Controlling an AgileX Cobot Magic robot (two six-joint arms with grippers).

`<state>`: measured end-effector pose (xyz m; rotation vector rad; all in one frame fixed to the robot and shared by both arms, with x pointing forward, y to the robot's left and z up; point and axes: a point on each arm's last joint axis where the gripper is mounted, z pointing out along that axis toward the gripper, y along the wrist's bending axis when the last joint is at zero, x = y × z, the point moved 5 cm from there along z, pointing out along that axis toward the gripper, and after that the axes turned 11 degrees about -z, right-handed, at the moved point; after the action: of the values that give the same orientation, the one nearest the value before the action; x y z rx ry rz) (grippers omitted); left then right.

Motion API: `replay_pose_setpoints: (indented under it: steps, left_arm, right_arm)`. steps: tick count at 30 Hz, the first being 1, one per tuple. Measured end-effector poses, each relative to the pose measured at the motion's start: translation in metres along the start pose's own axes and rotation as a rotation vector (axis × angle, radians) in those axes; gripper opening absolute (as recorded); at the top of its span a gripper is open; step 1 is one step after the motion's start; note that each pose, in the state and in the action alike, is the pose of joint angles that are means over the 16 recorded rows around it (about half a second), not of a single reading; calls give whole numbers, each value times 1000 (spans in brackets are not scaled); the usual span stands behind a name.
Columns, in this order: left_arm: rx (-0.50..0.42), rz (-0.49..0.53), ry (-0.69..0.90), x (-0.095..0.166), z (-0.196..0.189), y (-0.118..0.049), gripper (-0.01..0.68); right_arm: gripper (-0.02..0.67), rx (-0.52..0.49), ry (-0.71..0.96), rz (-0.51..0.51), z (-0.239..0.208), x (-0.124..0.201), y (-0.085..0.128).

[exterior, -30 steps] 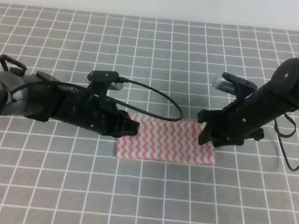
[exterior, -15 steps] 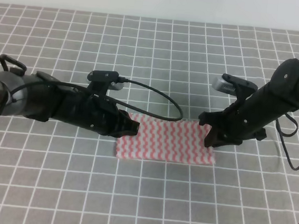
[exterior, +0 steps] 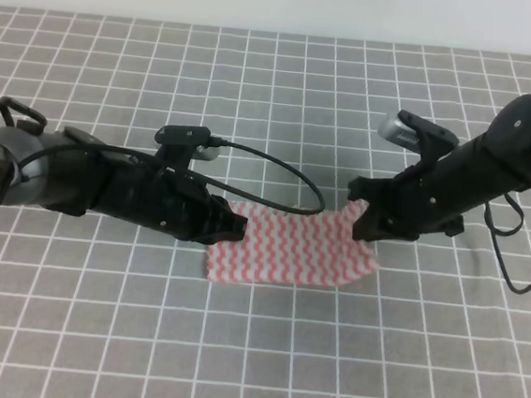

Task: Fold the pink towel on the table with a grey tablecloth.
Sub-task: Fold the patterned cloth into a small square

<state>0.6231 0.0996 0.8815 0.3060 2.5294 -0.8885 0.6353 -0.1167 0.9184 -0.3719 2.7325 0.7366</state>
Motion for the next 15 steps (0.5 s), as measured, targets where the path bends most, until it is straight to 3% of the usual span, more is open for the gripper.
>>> replay_pose_setpoints:
  steps: [15]
  left_arm:
    - [5,1,0,0,0,-1,-4]
  right_arm:
    - [-13,-101,-74,-8,5,-8,32]
